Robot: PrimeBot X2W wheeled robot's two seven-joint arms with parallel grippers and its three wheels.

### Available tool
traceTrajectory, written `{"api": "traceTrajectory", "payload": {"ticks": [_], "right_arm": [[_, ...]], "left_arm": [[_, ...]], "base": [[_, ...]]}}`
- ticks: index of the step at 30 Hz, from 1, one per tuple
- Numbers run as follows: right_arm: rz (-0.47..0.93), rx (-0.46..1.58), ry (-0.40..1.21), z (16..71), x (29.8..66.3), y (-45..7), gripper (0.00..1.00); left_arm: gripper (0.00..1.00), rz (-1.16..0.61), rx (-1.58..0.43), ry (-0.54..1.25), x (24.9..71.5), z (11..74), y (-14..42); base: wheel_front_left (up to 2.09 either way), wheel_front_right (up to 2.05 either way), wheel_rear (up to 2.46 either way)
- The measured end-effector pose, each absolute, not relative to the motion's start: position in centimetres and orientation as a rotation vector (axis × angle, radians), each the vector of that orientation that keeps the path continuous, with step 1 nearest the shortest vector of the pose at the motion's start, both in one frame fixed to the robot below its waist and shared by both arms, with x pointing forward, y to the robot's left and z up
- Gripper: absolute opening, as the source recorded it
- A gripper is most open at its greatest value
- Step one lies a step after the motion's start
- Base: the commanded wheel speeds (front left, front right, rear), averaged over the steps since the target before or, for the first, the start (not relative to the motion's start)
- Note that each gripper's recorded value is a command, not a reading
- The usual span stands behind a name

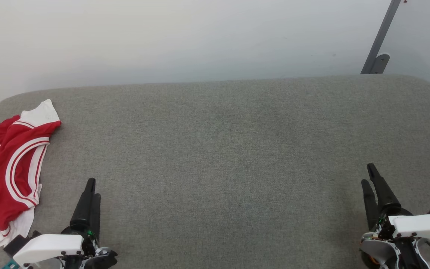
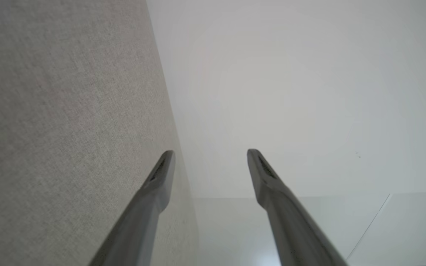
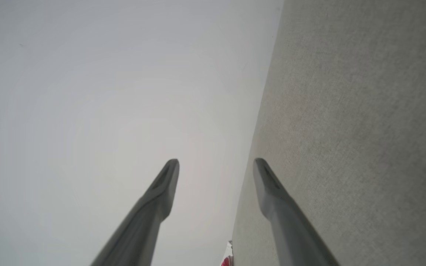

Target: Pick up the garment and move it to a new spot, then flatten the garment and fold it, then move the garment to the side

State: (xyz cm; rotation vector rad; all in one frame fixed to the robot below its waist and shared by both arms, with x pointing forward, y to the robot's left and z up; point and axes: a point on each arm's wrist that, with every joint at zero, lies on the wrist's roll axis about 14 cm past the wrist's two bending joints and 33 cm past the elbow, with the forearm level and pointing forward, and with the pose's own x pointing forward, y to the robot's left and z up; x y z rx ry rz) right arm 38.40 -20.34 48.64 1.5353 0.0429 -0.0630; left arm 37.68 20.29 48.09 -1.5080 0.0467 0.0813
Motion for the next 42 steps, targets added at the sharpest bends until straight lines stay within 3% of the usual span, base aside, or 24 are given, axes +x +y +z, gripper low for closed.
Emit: {"api": "traceTrajectory", "payload": {"ticks": [42], "right_arm": [[0.053,0.609,0.013,51.2,41.1,-20.1,1.00]], "left_arm": [[1.00,0.063,-0.662,0.022,38.2,49.2,20.3]], "base": [[0.00,0.00,0.00]]}}
